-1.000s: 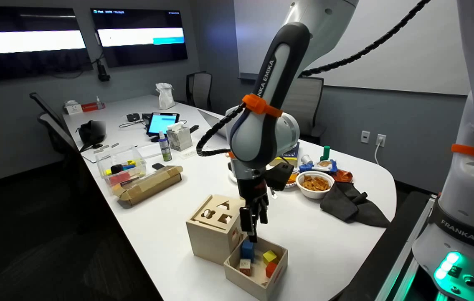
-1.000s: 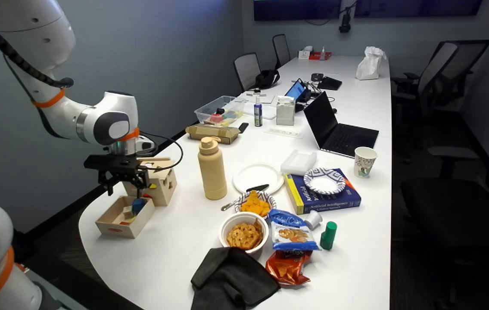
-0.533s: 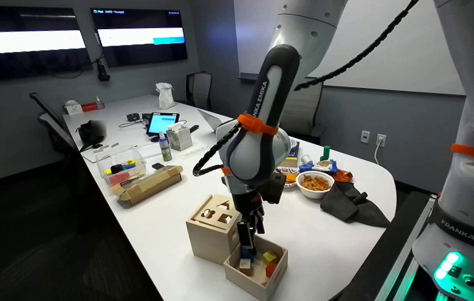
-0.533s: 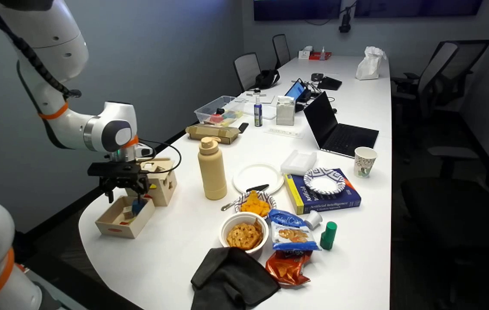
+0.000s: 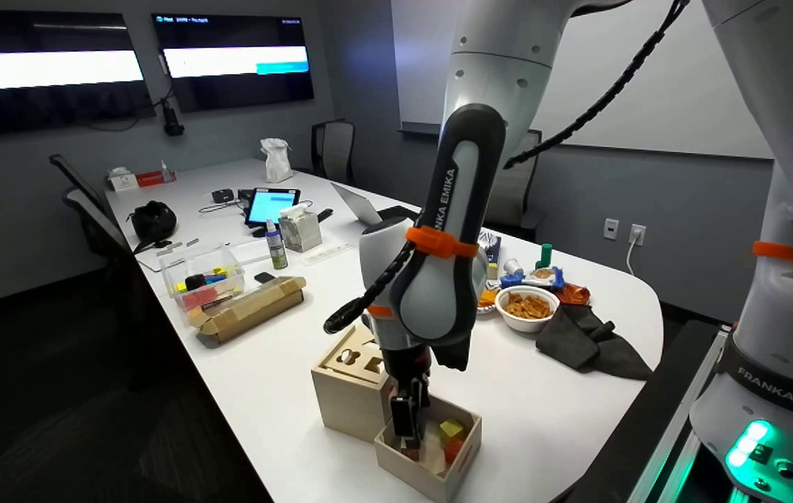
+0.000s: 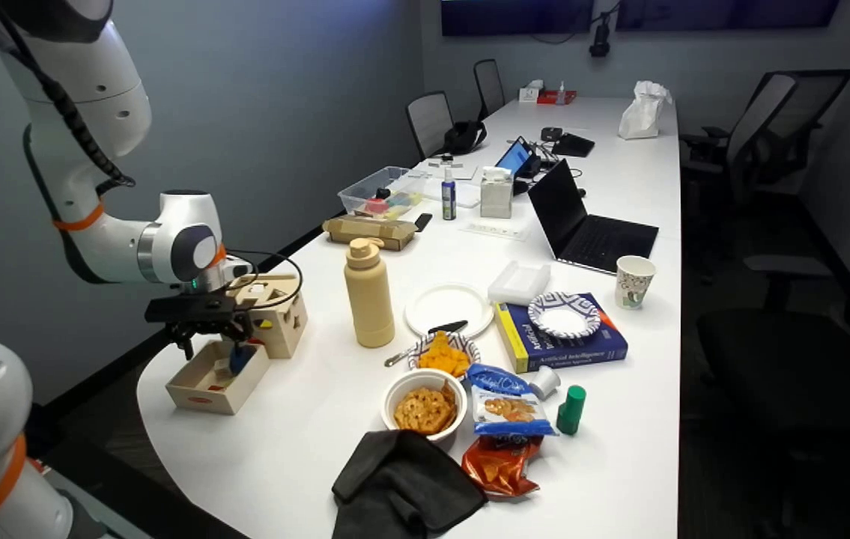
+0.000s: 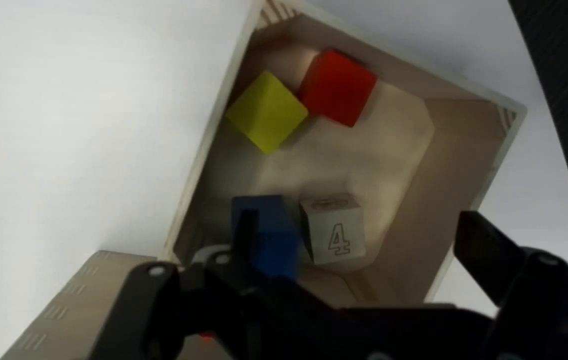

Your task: Put the blue block inside the bigger block

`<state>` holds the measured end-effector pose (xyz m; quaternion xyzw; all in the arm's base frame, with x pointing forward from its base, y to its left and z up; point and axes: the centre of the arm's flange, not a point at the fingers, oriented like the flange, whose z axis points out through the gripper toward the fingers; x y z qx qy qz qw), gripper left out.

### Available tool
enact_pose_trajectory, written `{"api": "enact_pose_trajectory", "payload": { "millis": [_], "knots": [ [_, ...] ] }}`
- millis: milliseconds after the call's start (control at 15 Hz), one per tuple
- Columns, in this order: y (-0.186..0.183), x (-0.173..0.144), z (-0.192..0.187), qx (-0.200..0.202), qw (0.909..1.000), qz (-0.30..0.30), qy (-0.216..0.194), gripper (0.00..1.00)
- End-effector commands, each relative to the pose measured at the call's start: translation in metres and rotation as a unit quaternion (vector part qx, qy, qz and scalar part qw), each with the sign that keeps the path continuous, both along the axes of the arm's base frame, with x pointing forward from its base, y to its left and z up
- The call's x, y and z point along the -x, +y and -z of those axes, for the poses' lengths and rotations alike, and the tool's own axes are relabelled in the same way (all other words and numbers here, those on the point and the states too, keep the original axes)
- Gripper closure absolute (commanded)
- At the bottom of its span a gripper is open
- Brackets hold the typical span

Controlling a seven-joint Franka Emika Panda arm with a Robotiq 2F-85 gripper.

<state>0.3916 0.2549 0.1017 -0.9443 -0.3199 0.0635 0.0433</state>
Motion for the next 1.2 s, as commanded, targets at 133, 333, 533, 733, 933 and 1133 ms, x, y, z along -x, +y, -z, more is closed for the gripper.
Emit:
{"api": "enact_pose_trajectory", "payload": {
  "millis": [133, 333, 533, 733, 933, 1133],
  "knots": [
    [0.003, 0.008, 0.006, 0.012, 0.9991, 0.008, -0.04, 0.0],
    [0.004, 0.015, 0.002, 0.013, 0.9986, 0.009, -0.051, 0.0],
    [0.008, 0.024, -0.001, 0.014, 0.9981, 0.005, -0.06, 0.0],
    [0.011, 0.032, -0.006, 0.017, 0.9977, 0.0, -0.066, 0.0],
    [0.013, 0.041, -0.013, 0.027, 0.9971, 0.004, -0.071, 0.0],
    [0.013, 0.046, -0.021, 0.039, 0.9961, 0.009, -0.079, 0.0]
  ]
}}
